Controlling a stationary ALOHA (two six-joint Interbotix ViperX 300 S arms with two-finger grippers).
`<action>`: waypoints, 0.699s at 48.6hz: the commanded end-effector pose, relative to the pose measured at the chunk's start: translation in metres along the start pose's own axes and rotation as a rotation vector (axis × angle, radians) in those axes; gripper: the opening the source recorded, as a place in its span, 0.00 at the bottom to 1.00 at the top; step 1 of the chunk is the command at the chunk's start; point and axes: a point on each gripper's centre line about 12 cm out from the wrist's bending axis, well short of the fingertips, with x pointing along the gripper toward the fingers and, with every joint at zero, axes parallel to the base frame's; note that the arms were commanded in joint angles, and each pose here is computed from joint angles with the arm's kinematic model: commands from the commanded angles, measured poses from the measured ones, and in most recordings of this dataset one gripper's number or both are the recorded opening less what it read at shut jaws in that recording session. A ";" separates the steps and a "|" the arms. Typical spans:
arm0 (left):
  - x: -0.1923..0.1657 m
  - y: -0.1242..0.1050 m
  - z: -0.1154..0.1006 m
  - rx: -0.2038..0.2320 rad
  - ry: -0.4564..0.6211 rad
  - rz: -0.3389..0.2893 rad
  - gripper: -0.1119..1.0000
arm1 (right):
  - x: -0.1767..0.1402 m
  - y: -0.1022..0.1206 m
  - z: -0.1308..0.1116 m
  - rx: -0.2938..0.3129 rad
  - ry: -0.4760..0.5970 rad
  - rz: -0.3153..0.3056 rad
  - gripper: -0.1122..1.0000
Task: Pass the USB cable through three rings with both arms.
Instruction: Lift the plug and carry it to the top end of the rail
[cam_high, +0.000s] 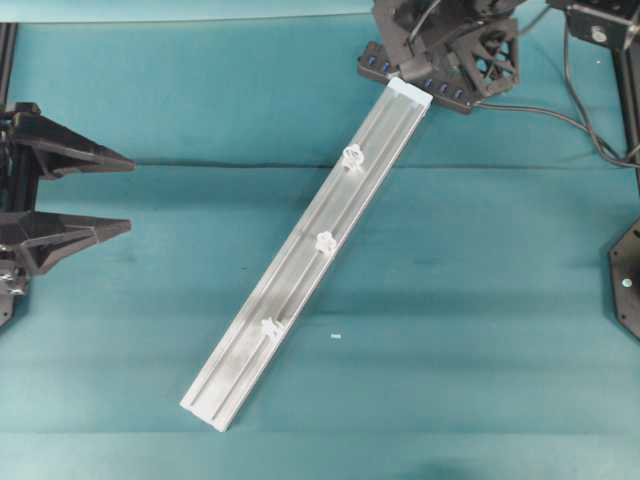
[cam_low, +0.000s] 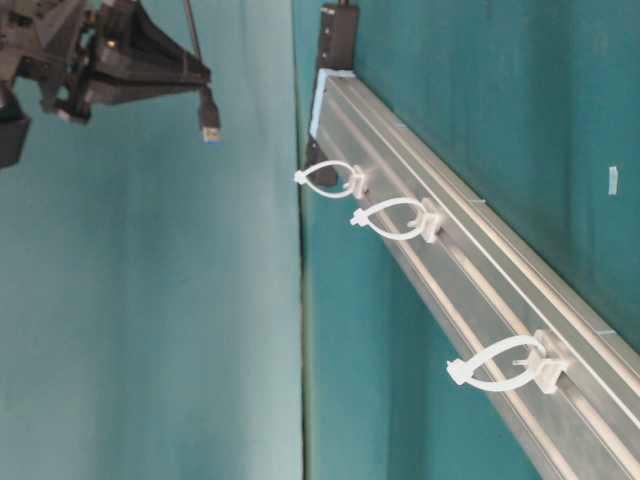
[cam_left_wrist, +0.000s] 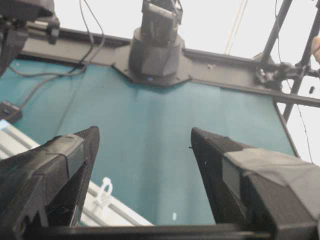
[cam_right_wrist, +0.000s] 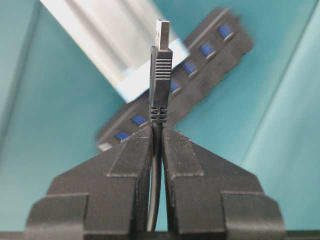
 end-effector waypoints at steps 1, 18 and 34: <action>0.002 -0.002 0.011 -0.002 -0.029 -0.006 0.83 | 0.009 -0.001 0.002 -0.065 0.004 0.003 0.17; 0.002 -0.002 0.011 -0.021 -0.027 -0.006 0.83 | 0.033 0.007 0.011 -0.247 -0.028 -0.044 0.17; 0.006 -0.001 0.007 -0.029 -0.004 -0.002 0.83 | 0.050 0.015 0.016 -0.332 -0.041 -0.057 0.17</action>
